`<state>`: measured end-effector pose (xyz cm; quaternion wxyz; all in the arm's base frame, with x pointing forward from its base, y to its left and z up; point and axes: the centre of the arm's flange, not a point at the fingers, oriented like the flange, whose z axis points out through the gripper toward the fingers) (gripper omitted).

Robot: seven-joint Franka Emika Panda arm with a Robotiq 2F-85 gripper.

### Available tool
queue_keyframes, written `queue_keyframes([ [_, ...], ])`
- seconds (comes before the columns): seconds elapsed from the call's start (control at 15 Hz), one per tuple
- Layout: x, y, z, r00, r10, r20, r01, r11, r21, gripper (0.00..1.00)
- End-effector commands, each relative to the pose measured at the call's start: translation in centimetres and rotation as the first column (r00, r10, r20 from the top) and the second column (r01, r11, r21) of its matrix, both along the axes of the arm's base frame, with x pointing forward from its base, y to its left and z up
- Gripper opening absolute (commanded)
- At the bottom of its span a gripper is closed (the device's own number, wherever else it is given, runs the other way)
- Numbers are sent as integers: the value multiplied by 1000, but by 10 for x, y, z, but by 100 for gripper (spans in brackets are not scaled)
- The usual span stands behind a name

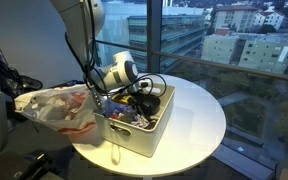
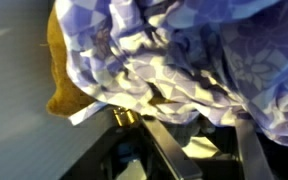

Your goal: Remove the black bowl from the plastic bag, put it in the white basket, remove the duster and toy moose from the white basket and put them in the plastic bag

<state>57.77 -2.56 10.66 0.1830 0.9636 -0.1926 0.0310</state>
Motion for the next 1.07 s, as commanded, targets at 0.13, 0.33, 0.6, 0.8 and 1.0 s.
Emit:
queue_keyframes([
  [0.13,-1,0,8,999,-35,14,35,999,20,5],
  [0.33,-4,8,39,999,-35,26,35,999,-3,3],
  [0.6,-11,20,96,998,-30,55,33,998,-50,5],
  [0.8,-19,39,148,993,-11,115,18,998,-62,5],
  [1.0,-29,59,204,980,-1,201,3,1000,-9,5],
])
